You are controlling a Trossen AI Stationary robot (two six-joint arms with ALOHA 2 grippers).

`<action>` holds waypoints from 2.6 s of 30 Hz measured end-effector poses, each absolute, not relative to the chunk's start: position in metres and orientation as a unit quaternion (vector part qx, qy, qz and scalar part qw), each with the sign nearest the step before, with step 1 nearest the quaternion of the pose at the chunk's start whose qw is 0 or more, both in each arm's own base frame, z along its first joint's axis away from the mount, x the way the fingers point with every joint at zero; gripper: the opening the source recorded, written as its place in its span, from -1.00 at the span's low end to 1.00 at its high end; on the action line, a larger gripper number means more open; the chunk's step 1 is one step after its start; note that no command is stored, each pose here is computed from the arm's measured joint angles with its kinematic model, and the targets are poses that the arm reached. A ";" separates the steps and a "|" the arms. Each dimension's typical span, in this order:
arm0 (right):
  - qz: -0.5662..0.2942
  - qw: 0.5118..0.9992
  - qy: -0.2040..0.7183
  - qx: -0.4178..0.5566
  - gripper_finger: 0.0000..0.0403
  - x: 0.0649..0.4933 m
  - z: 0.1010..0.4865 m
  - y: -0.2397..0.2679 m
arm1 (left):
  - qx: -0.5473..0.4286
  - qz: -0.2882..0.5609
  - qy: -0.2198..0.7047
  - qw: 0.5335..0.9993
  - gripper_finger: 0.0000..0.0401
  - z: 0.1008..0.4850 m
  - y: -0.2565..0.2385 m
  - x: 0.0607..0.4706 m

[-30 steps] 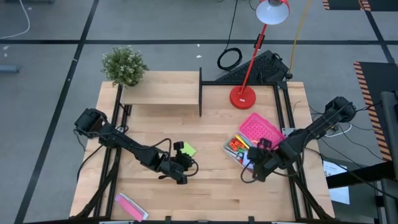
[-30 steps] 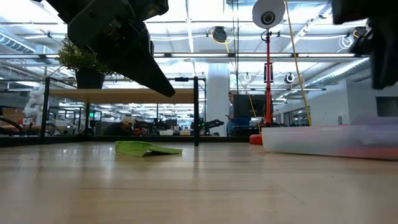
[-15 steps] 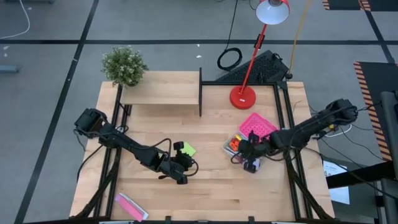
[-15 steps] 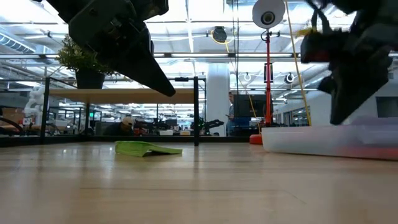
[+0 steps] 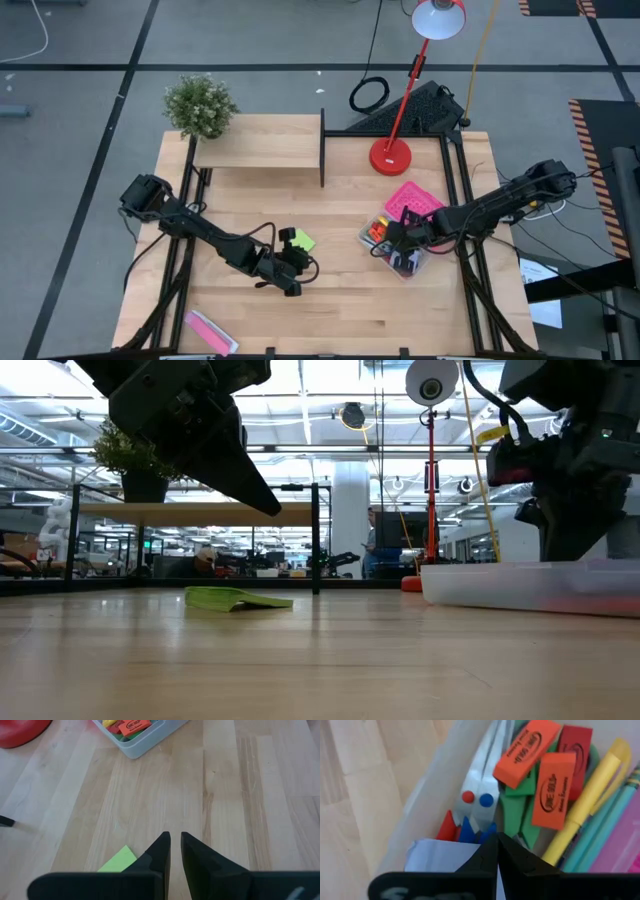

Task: Pack school essentials
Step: Put the purple sticky notes into the pink supply box

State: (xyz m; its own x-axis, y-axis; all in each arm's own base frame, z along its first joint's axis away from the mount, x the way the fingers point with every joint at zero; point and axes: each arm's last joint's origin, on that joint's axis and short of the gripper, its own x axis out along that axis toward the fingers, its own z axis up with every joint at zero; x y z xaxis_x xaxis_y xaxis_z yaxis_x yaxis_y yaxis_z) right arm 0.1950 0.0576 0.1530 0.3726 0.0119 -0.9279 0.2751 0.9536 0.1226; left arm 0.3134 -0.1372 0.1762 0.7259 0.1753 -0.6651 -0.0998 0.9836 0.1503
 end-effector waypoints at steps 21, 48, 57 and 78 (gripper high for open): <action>-0.077 0.793 0.577 0.177 -1.00 0.181 0.162 0.057 | 0.055 0.073 0.363 0.927 -0.76 0.176 -0.137 0.313; -0.105 0.744 0.605 0.264 -1.00 0.144 0.174 0.093 | 0.055 0.073 0.362 0.928 -0.76 0.176 -0.137 0.314; -0.107 0.747 0.586 0.296 -1.00 0.155 0.168 0.100 | 0.052 0.073 0.360 0.928 -0.76 0.177 -0.138 0.314; -0.180 0.824 0.489 0.223 -1.00 0.166 0.177 0.073 | 0.049 0.071 0.351 0.932 -0.76 0.178 -0.140 0.314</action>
State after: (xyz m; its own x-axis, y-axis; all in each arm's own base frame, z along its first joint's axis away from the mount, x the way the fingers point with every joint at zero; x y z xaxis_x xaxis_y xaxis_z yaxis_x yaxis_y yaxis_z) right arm 0.1655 0.0733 0.1774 0.4578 -0.0785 -0.8856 0.5136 0.8364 0.1914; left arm 0.3143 -0.1398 0.1780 0.7429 0.1666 -0.6483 -0.0982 0.9852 0.1407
